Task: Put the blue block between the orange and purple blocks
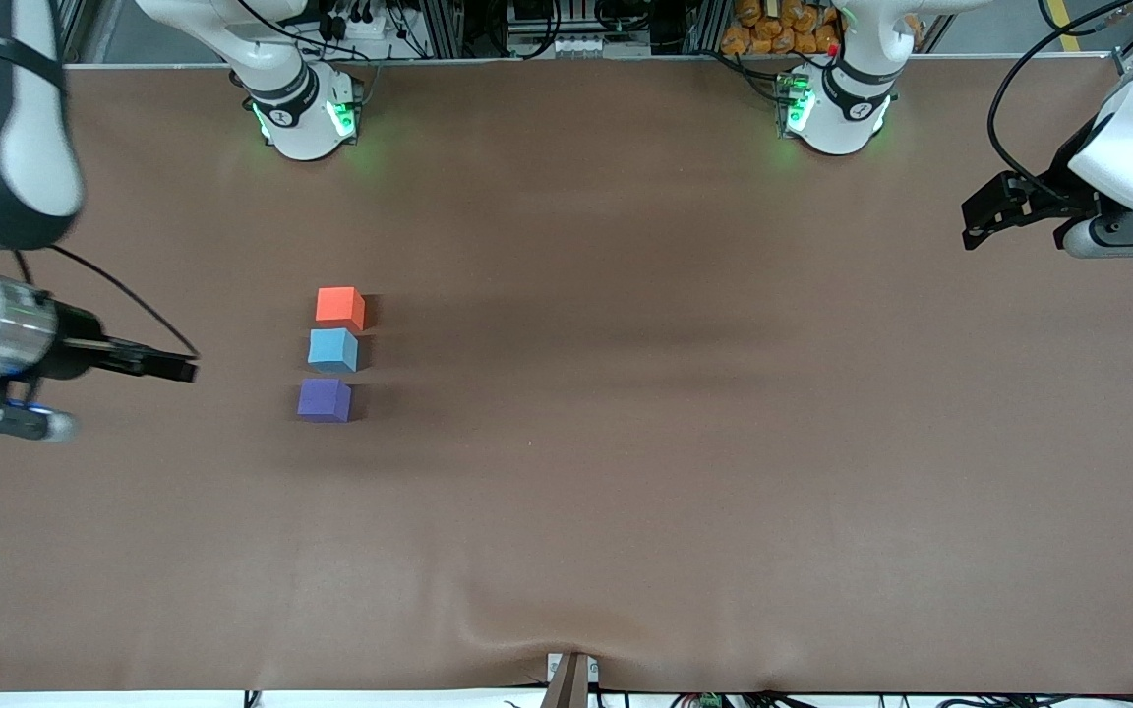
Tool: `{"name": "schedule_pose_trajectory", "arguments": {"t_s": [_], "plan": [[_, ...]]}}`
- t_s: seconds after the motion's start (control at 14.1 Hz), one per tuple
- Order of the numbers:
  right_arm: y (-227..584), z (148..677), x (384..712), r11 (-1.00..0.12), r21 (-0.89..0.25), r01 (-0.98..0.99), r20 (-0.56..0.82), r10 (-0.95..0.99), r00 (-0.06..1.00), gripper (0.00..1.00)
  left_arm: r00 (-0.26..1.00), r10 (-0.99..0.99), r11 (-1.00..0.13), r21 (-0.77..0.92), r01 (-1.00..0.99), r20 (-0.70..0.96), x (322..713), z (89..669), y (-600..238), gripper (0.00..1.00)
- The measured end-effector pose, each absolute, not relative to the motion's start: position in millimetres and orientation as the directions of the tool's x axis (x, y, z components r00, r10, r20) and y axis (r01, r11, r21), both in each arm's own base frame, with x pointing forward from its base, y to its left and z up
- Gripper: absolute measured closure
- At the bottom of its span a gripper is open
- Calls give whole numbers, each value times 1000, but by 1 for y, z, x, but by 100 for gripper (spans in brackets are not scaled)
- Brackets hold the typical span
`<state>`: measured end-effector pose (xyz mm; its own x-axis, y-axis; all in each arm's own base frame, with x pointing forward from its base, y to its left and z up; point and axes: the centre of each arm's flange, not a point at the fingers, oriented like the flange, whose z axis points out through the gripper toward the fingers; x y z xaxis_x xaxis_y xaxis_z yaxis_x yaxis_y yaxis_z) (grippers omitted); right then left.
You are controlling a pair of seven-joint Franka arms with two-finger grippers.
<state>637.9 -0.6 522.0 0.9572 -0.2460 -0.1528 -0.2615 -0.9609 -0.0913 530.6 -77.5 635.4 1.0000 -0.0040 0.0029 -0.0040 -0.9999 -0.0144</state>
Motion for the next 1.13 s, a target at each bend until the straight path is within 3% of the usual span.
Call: {"name": "schedule_pose_trajectory", "arguments": {"t_s": [0.28,0.43,0.64,0.85,1.13], "plan": [[-22,547,636,-957,-85,-278,-136,-266,955,0,1000,-4,-1000,-14,-4,3,531,635,-78,0],[-18,575,634,-969,-14,-248,-76,-246,966,0,1000,-4,-1000,-14,-4,3,531,635,-78,0],[8,619,612,-978,85,-192,-41,-196,980,0,1000,-4,-1000,-14,-4,3,531,635,-78,0],[5,657,589,-985,92,-148,-5,-150,989,0,1000,-4,-1000,-14,-4,3,531,635,-78,0],[-32,669,570,-987,92,-134,-9,-135,991,0,1000,-4,-1000,-14,-4,3,531,635,-78,0]]}}
